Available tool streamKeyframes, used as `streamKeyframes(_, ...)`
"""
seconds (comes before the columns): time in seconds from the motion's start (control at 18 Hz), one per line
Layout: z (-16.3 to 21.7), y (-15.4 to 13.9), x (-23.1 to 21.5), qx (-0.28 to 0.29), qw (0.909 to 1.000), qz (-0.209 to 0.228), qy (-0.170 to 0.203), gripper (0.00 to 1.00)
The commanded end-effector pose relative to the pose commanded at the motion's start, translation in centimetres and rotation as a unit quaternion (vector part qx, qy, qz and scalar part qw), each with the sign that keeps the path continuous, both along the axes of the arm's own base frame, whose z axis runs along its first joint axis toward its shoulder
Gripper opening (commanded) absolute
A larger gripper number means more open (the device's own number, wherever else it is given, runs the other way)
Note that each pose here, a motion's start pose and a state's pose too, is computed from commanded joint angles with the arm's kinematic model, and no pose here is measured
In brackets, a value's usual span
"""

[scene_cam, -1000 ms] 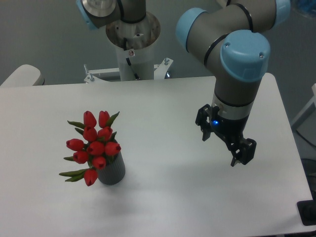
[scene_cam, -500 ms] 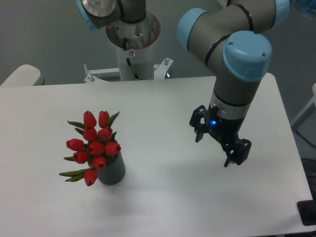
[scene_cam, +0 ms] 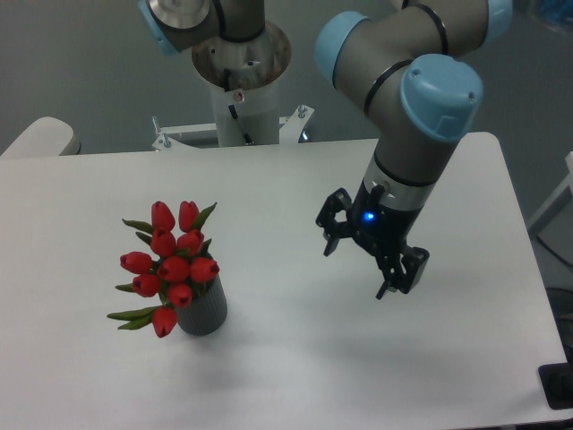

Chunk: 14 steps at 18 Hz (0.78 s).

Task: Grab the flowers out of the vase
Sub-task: 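Move the open gripper toward the red tulip stems above the vase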

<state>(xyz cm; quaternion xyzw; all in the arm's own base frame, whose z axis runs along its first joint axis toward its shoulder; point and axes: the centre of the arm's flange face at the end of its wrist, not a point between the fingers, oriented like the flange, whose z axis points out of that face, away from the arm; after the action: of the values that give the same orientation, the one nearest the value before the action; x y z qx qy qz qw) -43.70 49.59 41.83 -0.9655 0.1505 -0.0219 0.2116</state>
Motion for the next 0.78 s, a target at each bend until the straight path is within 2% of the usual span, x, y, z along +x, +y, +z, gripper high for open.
streamKeyframes(0.17, 0.0, 0.5, 1.2, 0.041, 0.9982, 0.038, -0.02, 1.0)
streamKeyframes(0.44, -2.7, 0.5, 2.7, 0.097, 0.9926, 0.021, -0.07, 1.0)
streamKeyframes(0.78, -3.5, 0.7, 3.7, 0.15, 0.9815, 0.009, -0.119, 1.0)
